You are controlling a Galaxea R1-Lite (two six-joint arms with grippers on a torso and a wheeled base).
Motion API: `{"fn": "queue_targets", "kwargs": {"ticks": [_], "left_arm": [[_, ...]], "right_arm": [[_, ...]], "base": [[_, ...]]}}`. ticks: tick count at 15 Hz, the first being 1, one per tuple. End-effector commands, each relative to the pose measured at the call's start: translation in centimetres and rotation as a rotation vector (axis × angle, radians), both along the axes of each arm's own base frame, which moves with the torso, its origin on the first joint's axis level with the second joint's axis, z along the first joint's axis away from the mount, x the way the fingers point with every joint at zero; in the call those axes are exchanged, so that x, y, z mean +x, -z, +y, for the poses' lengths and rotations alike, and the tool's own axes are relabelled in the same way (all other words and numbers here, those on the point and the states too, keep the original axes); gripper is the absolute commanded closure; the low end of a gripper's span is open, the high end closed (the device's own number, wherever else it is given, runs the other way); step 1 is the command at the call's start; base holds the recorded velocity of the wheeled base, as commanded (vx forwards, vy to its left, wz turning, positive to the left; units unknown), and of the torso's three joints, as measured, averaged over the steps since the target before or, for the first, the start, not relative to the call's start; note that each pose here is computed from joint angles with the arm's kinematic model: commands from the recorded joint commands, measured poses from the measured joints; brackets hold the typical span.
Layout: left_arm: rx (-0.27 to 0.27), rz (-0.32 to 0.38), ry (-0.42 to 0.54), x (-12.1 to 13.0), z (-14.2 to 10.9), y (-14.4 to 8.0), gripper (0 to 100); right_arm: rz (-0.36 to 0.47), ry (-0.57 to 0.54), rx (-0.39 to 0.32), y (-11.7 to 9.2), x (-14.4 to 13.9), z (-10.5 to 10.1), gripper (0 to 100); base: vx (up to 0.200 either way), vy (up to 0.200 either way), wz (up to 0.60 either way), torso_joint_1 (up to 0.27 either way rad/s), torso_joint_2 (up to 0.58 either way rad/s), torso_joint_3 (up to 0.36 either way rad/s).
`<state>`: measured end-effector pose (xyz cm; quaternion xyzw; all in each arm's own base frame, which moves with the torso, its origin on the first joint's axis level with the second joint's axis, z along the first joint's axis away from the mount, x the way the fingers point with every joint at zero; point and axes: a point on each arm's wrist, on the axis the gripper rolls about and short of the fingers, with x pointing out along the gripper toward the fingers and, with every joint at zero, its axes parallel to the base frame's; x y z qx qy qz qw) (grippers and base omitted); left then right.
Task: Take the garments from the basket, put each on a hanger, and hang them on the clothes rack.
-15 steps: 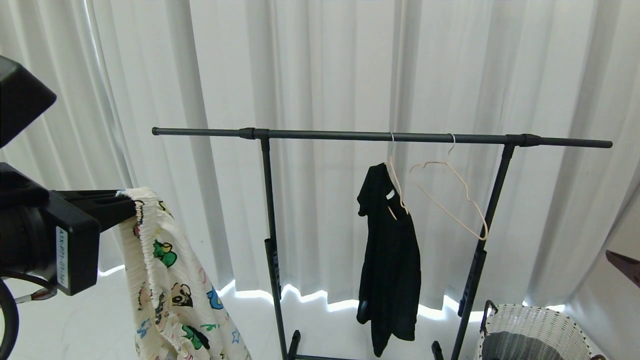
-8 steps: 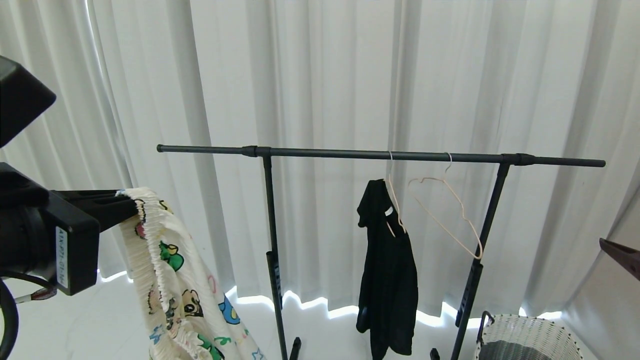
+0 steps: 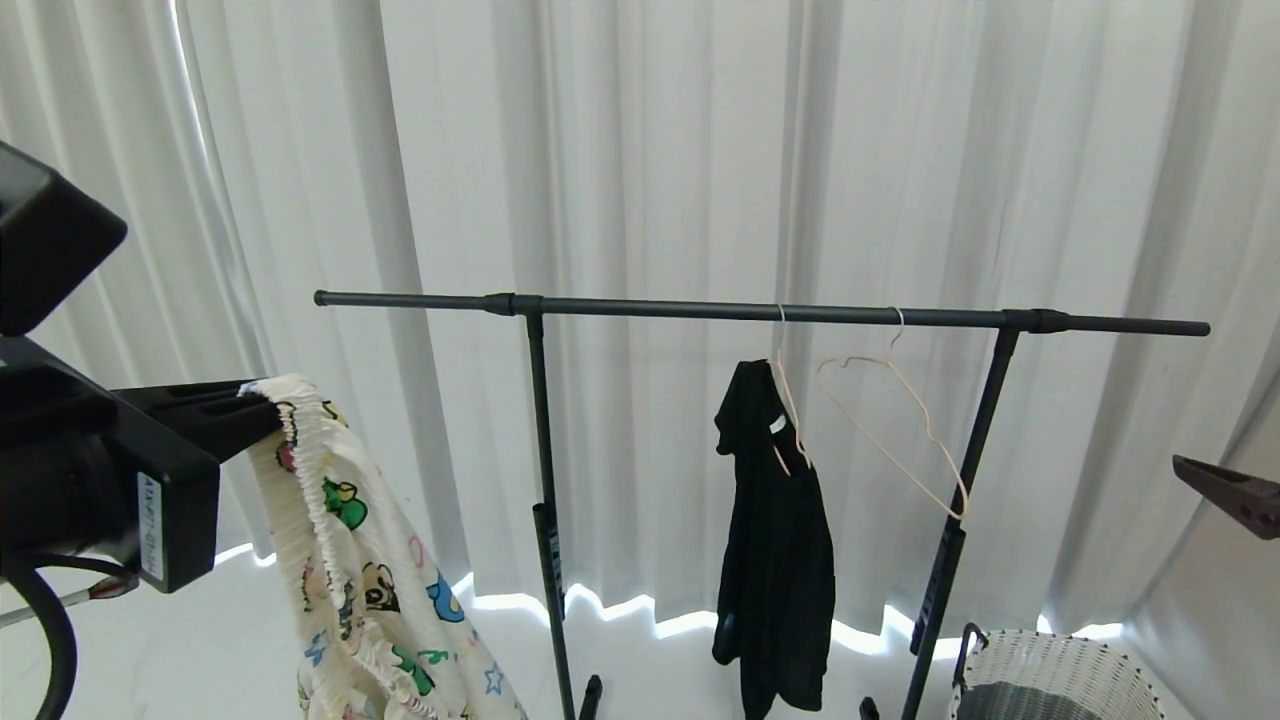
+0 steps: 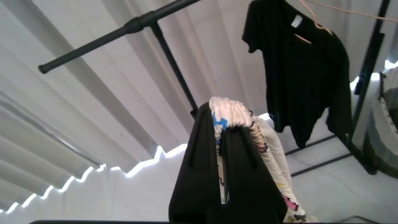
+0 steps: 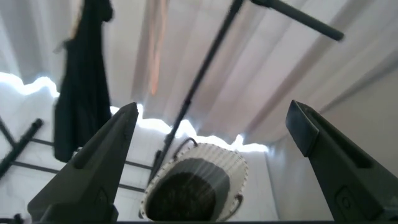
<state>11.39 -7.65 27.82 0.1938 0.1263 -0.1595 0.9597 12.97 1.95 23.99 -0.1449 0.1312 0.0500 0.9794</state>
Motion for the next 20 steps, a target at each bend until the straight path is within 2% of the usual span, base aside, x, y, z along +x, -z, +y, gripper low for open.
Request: {"fn": "queue_targets", "kwargs": {"ticks": [1,4,8,12,15,18,20], "left_arm": [[0.003,0.004,-0.025,0.2,0.3,0.2,100],[0.001,0.002,-0.031,0.1,0.4,0.2,100],[0.001,0.002,-0.031,0.1,0.4,0.2,100],[-0.005,-0.007,-0.031,0.0,0.5,0.0,100],[-0.009,-0.015,-0.032,0.0,0.6,-0.2,100],[-0.015,-0.021,-0.033,-0.3,0.8,-0.3,100],[-0.019,-0.027,-0.033,-0.3,0.8,-0.4,100]], "right_arm": [[0.019,-0.003,-0.004,-0.3,1.4,0.3,0],[0.021,-0.010,0.000,-0.7,2.3,0.4,0],[0.043,-0.103,0.049,-0.4,2.6,0.4,0],[0.095,-0.071,0.042,0.4,4.0,0.3,0],[0.150,0.001,0.036,1.4,5.3,-0.6,0],[0.194,0.012,0.033,2.3,6.5,-0.7,0],[0.232,0.007,0.031,3.1,7.2,-0.6,0]], "base": [[0.200,0.000,0.00,0.002,0.00,-0.002],[0.200,0.000,0.00,-0.001,0.00,0.002],[0.200,0.000,0.00,0.008,0.00,0.001],[0.200,0.000,0.00,0.002,0.00,0.002],[0.200,0.000,0.00,0.004,0.01,0.004],[0.200,0.000,0.00,0.002,0.00,0.002],[0.000,0.000,0.00,0.000,0.00,0.000]]}}
